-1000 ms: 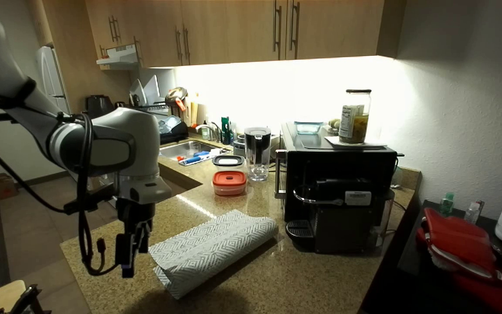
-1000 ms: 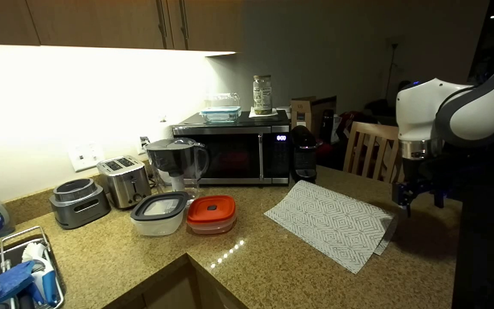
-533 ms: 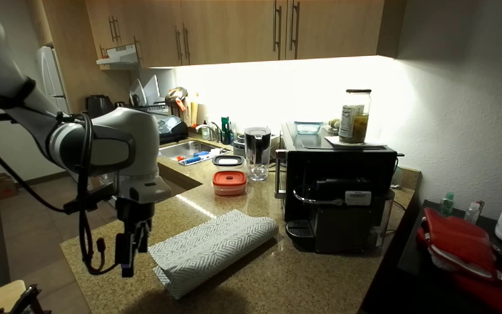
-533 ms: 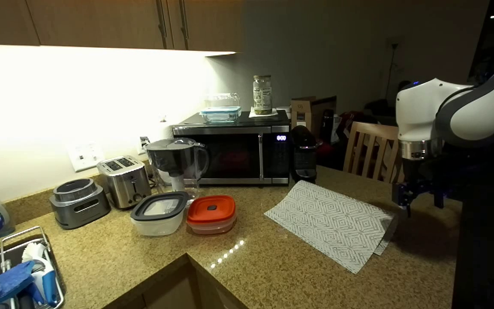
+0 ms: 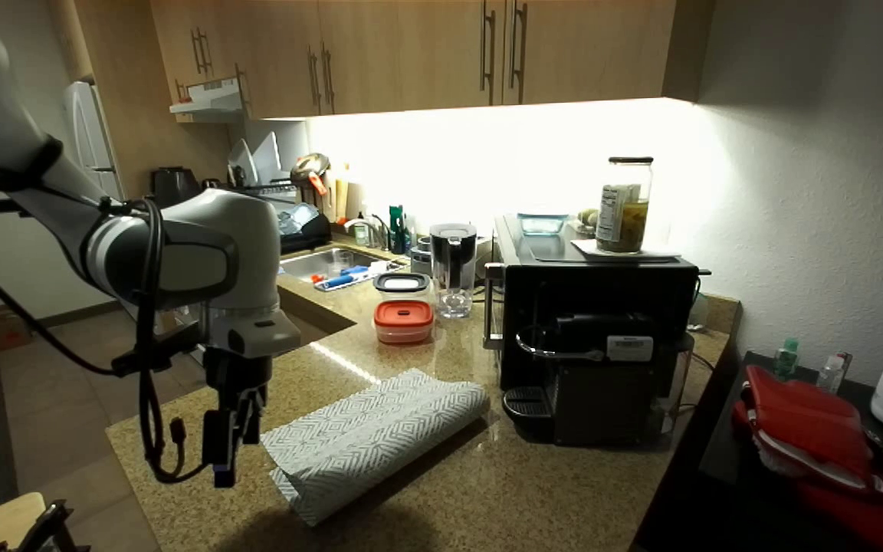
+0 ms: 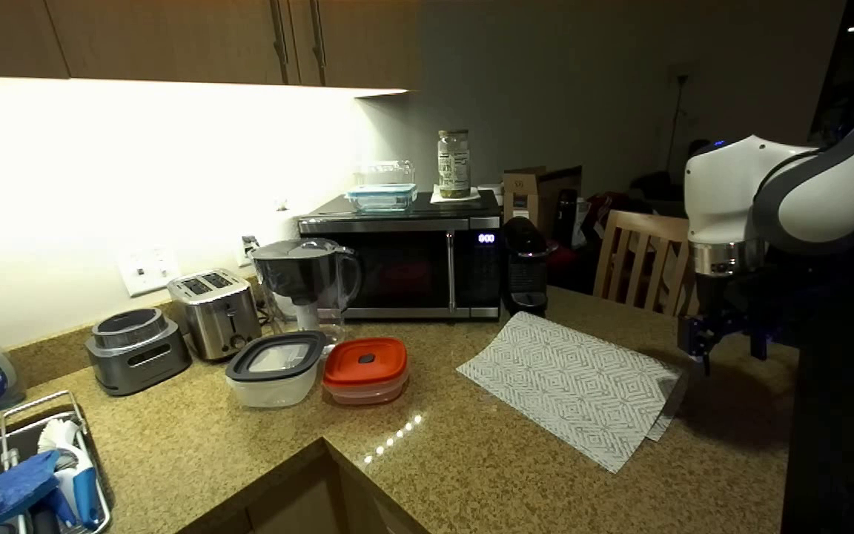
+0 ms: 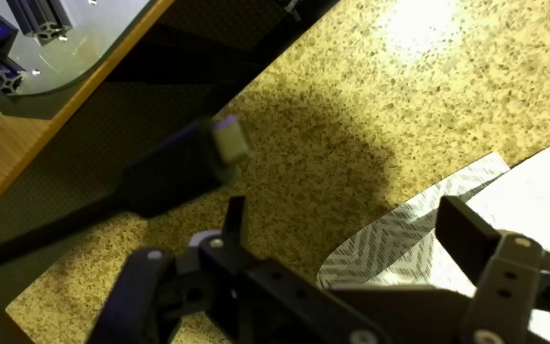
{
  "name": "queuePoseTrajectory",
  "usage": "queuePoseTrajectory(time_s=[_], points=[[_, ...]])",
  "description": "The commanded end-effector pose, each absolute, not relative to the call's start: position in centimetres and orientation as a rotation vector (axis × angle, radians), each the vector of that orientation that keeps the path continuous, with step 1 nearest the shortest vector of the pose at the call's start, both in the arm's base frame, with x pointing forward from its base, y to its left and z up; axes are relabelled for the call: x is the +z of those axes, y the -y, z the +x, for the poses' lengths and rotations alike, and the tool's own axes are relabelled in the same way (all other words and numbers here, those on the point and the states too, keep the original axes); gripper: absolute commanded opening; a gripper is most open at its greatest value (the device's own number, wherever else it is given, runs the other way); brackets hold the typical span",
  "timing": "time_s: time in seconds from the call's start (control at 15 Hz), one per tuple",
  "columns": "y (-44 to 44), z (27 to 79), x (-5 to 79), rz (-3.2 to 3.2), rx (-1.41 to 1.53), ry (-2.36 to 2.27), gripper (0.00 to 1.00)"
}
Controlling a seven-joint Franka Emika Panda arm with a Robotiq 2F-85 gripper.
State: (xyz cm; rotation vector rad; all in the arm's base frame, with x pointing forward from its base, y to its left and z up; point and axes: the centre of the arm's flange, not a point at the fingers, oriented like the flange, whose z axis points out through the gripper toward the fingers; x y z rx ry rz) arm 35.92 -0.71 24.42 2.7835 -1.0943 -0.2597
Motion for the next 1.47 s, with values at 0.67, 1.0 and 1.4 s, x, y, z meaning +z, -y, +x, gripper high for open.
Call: queuePoseTrajectory(time_s=[0.67,1.0,1.4], points=[[0.77,35.79,24.46,2.787,-0.261,1.095,1.00],[0.67,35.40,24.81,2.810,-0.246,1.073,1.00],[0.30,35.17,24.97,2.817,-0.218,1.068,1.00]])
